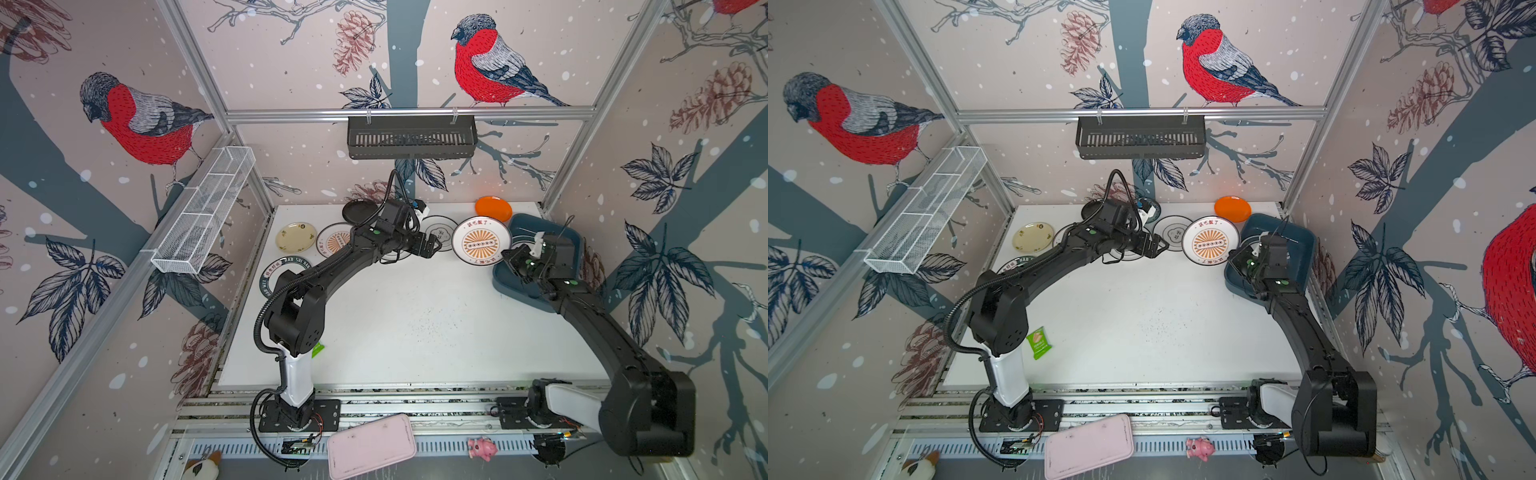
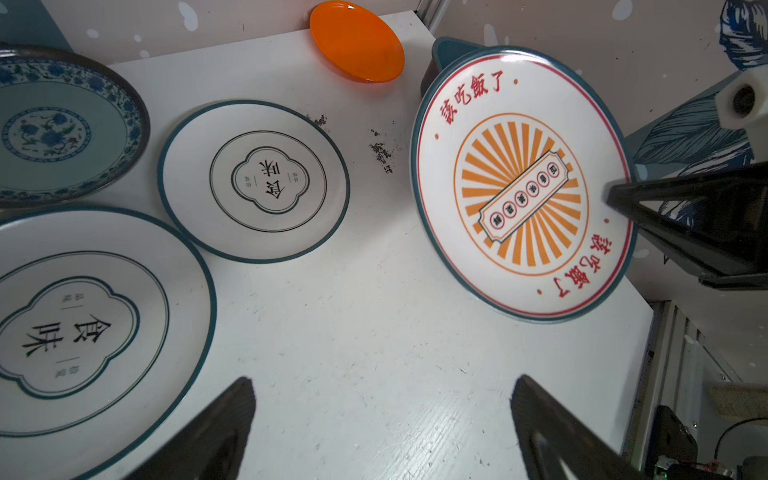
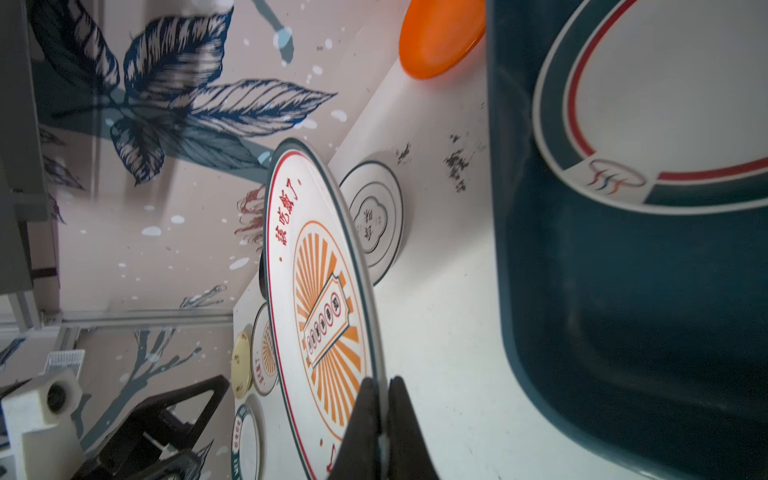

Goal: Place the plates into the plastic bin on the countertop
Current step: 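Lower the sunburst plate into the teal bin and release it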

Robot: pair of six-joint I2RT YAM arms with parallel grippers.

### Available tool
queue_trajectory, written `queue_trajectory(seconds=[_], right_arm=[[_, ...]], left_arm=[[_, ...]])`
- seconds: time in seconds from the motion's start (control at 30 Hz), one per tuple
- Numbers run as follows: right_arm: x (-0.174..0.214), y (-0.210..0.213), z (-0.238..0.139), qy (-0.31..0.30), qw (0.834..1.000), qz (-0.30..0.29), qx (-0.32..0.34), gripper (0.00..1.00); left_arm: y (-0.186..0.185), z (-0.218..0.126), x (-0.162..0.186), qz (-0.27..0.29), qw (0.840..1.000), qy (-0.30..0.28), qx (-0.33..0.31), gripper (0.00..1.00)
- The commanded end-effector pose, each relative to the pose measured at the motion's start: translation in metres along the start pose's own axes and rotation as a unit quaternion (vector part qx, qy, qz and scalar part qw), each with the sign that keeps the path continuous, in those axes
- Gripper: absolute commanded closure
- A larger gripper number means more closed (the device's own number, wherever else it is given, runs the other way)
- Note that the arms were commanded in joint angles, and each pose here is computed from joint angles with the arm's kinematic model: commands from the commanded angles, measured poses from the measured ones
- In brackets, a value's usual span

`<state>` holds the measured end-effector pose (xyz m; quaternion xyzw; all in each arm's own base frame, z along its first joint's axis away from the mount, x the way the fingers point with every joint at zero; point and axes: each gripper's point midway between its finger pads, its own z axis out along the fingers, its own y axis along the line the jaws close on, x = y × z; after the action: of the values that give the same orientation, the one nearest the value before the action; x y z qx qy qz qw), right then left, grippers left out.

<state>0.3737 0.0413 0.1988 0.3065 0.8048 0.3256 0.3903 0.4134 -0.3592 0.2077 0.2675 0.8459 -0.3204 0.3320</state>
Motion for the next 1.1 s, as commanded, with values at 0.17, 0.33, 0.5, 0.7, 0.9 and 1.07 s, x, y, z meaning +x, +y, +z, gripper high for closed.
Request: queue_trajectory(seconds=[0.17, 0.33, 0.5, 0.7, 0.9, 1.07], right_arm=[[-0.055, -0.041, -0.032, -0.108, 0.991, 0.070, 0.023, 0.99], [-0.068, -0.074, -0.048, -0.143, 0.983, 0.104, 0.053, 0.99], [-0.079, -0.101, -0.057, -0.174, 0.974, 0.125, 0.068, 0.99], [-0.088, -0.120, -0.050, -0.187, 0.968, 0.145, 0.089, 0.99], [-0.094, -0.138, -0.034, -0.181, 0.964, 0.159, 0.111, 1.00], [-0.095, -0.155, -0.019, -0.172, 0.961, 0.175, 0.127, 1.00]], left_arm=[[-0.005, 0.010, 0.006, 0.036, 0.999, 0.025, -0.007, 0.04], [0.000, 0.011, 0.010, 0.035, 0.999, 0.029, -0.016, 0.04], [0.001, 0.012, 0.009, 0.036, 0.999, 0.026, -0.018, 0.04], [-0.002, 0.012, -0.002, 0.035, 0.999, 0.006, -0.013, 0.04], [0.003, 0.013, -0.006, 0.030, 0.999, -0.006, -0.025, 0.04], [0.008, 0.011, -0.012, 0.021, 0.999, -0.021, -0.042, 0.04]])
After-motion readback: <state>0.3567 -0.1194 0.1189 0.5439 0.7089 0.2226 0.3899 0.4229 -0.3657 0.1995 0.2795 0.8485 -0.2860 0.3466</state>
